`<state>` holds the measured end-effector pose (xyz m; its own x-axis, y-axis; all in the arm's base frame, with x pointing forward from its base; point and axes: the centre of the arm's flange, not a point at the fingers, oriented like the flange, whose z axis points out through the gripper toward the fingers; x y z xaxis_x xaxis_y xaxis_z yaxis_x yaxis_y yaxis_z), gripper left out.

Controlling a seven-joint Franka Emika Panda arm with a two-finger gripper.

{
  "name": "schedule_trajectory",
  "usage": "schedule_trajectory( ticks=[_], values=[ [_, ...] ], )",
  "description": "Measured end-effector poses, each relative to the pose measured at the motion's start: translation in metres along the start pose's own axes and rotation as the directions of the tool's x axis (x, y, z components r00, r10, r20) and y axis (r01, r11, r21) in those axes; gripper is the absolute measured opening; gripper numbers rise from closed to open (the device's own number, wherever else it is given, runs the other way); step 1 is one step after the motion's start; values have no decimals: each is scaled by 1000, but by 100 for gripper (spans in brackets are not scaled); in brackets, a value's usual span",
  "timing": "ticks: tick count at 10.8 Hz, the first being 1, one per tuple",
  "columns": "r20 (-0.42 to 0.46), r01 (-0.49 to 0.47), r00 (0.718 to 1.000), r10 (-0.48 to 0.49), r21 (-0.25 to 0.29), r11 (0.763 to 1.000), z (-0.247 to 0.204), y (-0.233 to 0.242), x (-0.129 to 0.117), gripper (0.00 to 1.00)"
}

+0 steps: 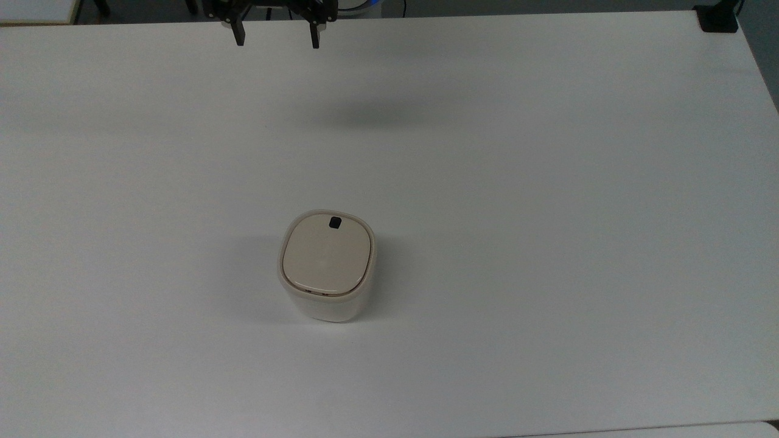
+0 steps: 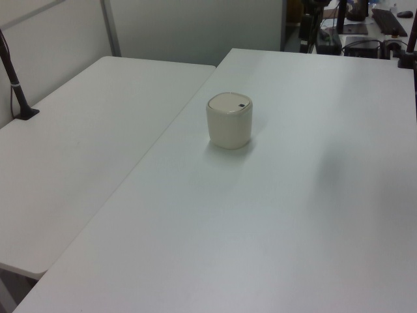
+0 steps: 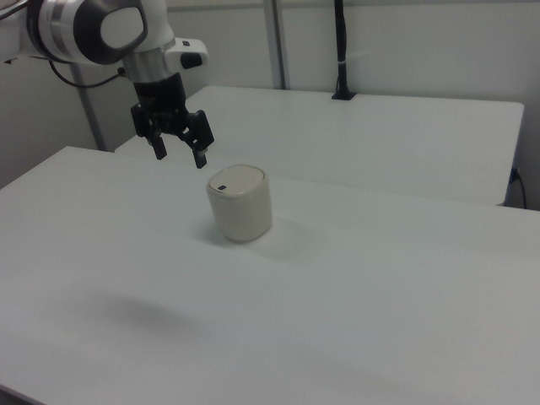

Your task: Open the trash bin

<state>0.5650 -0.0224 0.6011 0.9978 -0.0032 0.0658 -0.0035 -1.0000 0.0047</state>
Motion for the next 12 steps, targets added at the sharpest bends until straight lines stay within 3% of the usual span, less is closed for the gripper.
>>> schedule_trajectory(
  ticks=[12],
  values=[
    [20, -3, 1000, 3, -3, 1000, 12, 4, 5, 100]
  ],
)
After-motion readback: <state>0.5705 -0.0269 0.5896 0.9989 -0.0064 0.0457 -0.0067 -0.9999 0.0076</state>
